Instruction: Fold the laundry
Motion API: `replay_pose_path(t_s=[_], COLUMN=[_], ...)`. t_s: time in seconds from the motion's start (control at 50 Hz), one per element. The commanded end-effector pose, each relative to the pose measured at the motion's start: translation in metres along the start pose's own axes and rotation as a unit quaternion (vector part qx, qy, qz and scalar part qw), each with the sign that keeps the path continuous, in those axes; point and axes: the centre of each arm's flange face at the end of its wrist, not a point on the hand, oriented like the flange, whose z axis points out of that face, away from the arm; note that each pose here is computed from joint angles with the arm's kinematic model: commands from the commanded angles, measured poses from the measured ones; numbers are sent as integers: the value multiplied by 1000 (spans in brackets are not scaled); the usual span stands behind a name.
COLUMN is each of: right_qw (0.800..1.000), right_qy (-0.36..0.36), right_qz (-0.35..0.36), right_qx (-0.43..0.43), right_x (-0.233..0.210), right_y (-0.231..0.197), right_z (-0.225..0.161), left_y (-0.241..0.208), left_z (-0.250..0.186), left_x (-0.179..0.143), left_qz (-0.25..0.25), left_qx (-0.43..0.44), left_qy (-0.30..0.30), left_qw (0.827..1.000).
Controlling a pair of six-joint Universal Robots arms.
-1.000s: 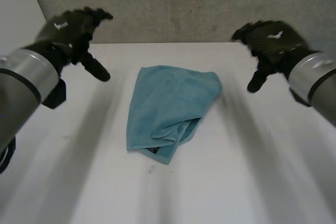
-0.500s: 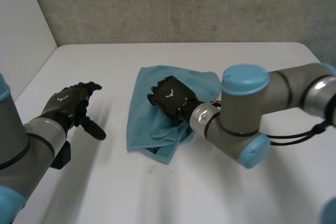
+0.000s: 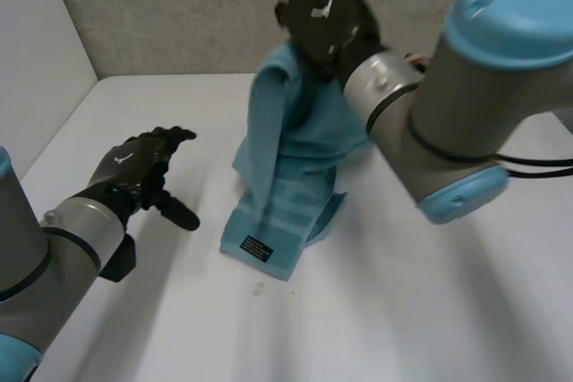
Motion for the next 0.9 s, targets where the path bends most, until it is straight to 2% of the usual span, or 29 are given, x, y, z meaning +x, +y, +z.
replay_pose_path(t_s=[0.02, 0.1, 0.18, 0.24, 0.3, 0.46, 0.6, 0.7, 0.74, 0.76, 0.8, 0.9], right_qw=[1000, 999, 999, 999, 998, 993, 989, 987, 985, 985, 977, 966], right_qy=[-1, -2, -7, -14, -16, -47, -68, -52, -7, -7, 47, 72], right_qz=[29, 30, 31, 33, 34, 40, 57, 71, 83, 83, 95, 124], right_qx=[-8, -15, -28, -39, -43, -98, -119, -137, -153, -153, -183, -216], right_x=[5, 6, 3, -2, -3, -29, -46, -38, -11, -11, 27, 52], right_y=[-18, -21, -17, -10, -7, 35, 45, 44, 42, 42, 59, 81], right_z=[-27, -39, -49, -51, -52, -51, -56, -65, -73, -73, -81, -101], left_y=[0, 1, 8, 12, 13, 11, 13, 20, 24, 24, 34, 49], left_z=[14, 23, 19, 14, 11, 3, 1, 1, 1, 1, 4, 3], left_x=[29, 33, 60, 66, 67, 64, 66, 65, 65, 65, 64, 72], left_qz=[-65, -99, -139, -155, -161, -168, -167, -162, -160, -160, -158, -151], left_qx=[23, 21, 2, -7, -10, -7, -10, -20, -26, -26, -42, -62], left_qy=[52, 59, 100, 108, 110, 106, 109, 105, 102, 102, 97, 106], left_qw=[996, 993, 985, 982, 981, 980, 980, 981, 981, 981, 982, 981])
